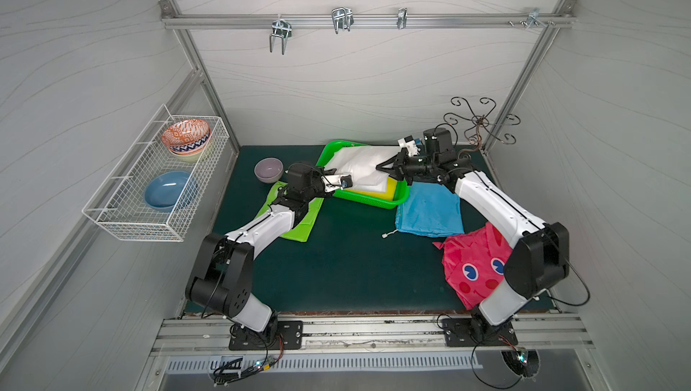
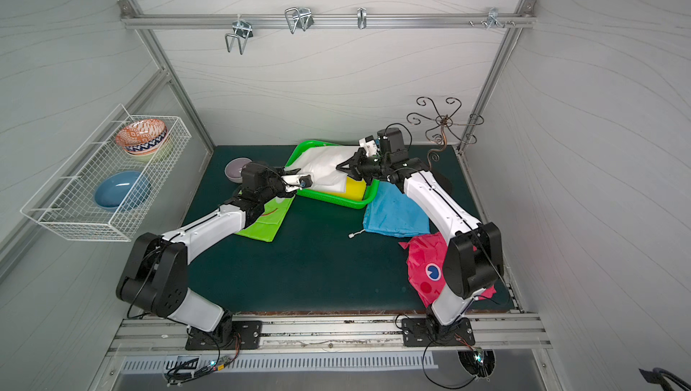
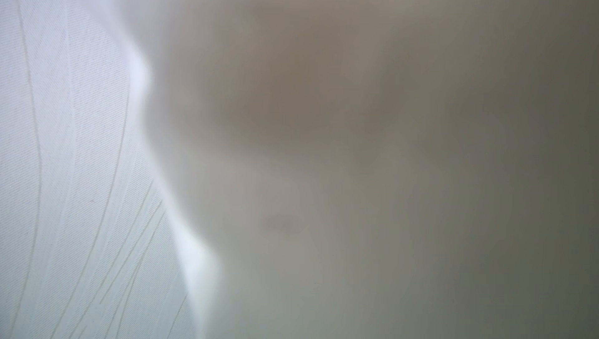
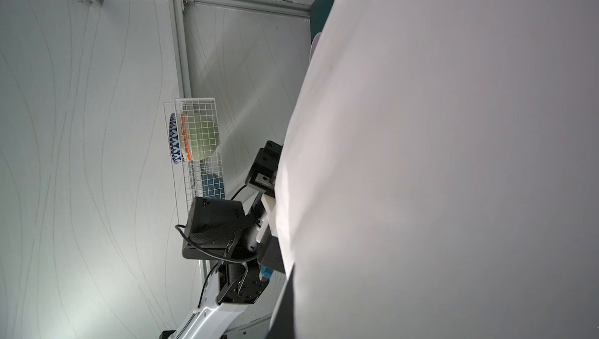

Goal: Put the folded raincoat in the basket
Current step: Place the raincoat in the basket.

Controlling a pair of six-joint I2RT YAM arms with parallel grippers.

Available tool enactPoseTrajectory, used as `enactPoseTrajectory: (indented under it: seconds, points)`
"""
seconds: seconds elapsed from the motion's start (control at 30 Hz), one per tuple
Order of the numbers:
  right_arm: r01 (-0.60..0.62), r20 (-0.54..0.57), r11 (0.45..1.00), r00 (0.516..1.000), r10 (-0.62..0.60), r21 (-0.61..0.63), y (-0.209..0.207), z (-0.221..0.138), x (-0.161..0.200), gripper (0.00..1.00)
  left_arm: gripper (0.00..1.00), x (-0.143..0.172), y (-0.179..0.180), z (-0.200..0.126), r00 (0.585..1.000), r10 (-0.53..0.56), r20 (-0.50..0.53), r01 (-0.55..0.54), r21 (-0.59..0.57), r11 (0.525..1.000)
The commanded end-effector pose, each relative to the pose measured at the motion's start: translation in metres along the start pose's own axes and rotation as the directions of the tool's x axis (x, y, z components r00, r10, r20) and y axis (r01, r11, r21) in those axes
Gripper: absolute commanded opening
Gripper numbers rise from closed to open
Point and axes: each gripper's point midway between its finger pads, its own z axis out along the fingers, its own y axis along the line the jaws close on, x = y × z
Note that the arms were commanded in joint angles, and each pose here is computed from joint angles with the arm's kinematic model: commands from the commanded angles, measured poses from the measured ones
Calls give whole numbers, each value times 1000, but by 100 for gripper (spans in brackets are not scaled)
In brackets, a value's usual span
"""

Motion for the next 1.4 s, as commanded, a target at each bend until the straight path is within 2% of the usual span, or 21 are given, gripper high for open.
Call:
enactPoseTrajectory:
  seconds: [0.0, 0.27, 0.57, 0.77, 1.1, 1.17, 1.23, 1.27, 1.33, 1.37]
  points:
    - [47, -44, 999, 998, -47, 4, -6, 10, -13, 0, 0, 12, 20, 16, 997, 30, -67, -32, -28, 999]
    - [51, -54, 998, 997, -49, 31, -46, 40, -59, 0, 1, 30, 8, 53, 993, 7, -114, 1, 68, 998]
    - [37, -97, 999, 995, -36, 2, -79, 59, -99, 0, 3, 39, 1, 93, 993, 22, -119, -10, 102, 995]
    - [13, -108, 1000, 994, -12, 10, -103, 70, -109, 0, 5, 47, -13, 106, 993, 23, -118, -7, 135, 991]
    - [94, -106, 995, 990, -92, 14, -117, 89, -120, 0, 9, 57, -11, 120, 992, 7, -129, 10, 135, 991]
    - [98, -105, 995, 990, -95, 15, -121, 90, -122, 0, 13, 58, -15, 121, 992, 8, -129, 11, 149, 989]
    - [88, -105, 996, 991, -85, 24, -127, 89, -123, 0, 23, 57, -17, 120, 993, 2, -122, 17, 159, 987]
    - [83, -109, 996, 991, -80, 27, -130, 89, -123, 0, 32, 55, -16, 119, 993, -9, -118, 28, 157, 987]
    - [73, -120, 997, 990, -68, 39, -138, 89, -121, 0, 57, 53, -13, 114, 992, -42, -117, 60, 154, 986]
    - [69, -126, 997, 990, -63, 43, -140, 89, -119, 0, 81, 52, -12, 111, 992, -60, -115, 77, 156, 985]
